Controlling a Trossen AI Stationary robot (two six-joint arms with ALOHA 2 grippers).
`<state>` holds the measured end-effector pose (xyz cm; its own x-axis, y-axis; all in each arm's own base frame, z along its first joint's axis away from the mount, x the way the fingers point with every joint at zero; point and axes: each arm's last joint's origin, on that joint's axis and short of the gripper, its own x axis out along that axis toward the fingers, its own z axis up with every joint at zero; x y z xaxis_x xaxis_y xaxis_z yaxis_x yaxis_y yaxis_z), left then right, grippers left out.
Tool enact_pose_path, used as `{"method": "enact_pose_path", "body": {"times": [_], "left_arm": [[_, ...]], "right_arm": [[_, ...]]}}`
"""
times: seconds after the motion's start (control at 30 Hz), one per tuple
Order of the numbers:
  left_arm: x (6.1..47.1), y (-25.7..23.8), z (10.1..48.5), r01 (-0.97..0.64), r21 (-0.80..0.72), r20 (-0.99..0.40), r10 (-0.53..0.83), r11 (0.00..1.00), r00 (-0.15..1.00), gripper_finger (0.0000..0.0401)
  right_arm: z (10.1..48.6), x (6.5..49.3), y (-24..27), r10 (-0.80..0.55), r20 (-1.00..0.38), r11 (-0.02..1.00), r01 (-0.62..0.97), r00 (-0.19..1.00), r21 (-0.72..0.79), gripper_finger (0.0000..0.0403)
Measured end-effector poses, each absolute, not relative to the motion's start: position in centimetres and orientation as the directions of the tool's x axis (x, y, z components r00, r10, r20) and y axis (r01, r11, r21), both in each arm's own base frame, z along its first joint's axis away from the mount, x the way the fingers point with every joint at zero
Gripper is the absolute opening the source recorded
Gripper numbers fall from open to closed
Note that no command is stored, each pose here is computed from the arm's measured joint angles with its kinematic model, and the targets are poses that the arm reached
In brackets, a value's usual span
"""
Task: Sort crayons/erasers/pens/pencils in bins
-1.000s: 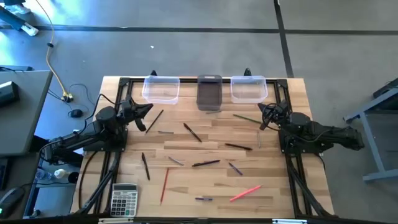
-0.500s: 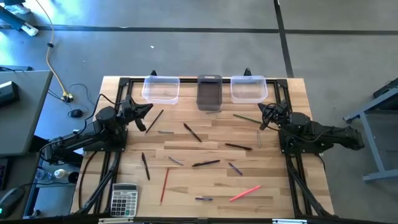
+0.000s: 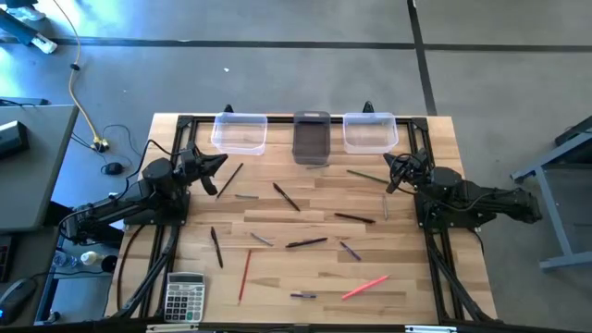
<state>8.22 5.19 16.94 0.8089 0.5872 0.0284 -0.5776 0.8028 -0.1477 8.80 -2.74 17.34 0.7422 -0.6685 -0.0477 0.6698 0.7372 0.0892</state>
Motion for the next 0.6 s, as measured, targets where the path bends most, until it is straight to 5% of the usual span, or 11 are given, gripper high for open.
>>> {"method": "enact_pose_path", "body": {"times": [0.6], "left_arm": [[8.2,5.0,18.2,-0.522,-0.177,0.16,0.548,0.834,0.821,0.0]], "right_arm": [[17.3,8.8,-2.7,-0.669,-0.048,0.737,0.67,0.742,0.089,0.0]]}}
